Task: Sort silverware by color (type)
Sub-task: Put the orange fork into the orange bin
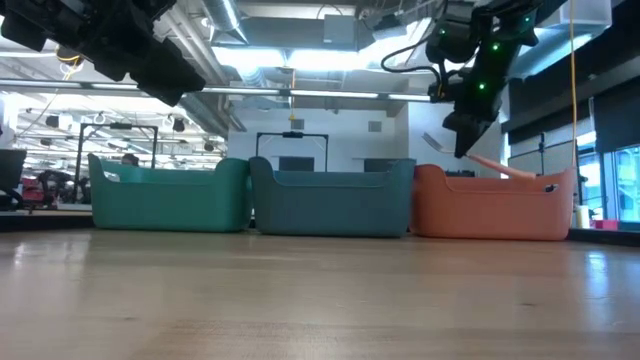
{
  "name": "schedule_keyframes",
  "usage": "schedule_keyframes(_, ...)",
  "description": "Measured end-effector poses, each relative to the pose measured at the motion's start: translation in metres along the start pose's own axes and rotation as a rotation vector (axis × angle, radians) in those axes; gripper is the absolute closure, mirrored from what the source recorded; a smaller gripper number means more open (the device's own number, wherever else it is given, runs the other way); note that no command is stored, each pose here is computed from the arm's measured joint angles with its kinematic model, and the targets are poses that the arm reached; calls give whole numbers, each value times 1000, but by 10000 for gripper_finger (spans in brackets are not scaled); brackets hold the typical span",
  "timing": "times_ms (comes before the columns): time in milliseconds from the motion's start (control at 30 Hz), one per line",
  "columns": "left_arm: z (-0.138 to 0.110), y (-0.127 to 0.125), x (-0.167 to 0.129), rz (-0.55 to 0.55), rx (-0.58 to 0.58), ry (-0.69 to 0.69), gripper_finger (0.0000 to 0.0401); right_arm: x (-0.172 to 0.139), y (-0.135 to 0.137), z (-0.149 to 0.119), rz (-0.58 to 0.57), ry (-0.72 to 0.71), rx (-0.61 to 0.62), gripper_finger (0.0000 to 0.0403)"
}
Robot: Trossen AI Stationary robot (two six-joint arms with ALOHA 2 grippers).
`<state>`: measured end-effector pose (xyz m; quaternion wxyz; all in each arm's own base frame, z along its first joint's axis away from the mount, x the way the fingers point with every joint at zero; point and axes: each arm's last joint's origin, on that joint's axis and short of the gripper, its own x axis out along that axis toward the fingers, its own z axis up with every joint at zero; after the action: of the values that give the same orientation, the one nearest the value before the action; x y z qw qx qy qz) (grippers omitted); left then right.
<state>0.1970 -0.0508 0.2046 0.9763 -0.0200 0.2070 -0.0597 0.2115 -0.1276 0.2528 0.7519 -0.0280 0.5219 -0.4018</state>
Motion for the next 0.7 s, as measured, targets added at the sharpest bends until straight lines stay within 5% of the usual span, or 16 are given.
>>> schedule_keyframes(267, 0, 0, 0, 0, -1, 0, 298, 9, 2, 2, -36, -78, 50, 403)
schedule_keyframes(700, 1, 0, 0, -1, -2, -8, 298, 50, 17, -32, -105, -135, 59, 403)
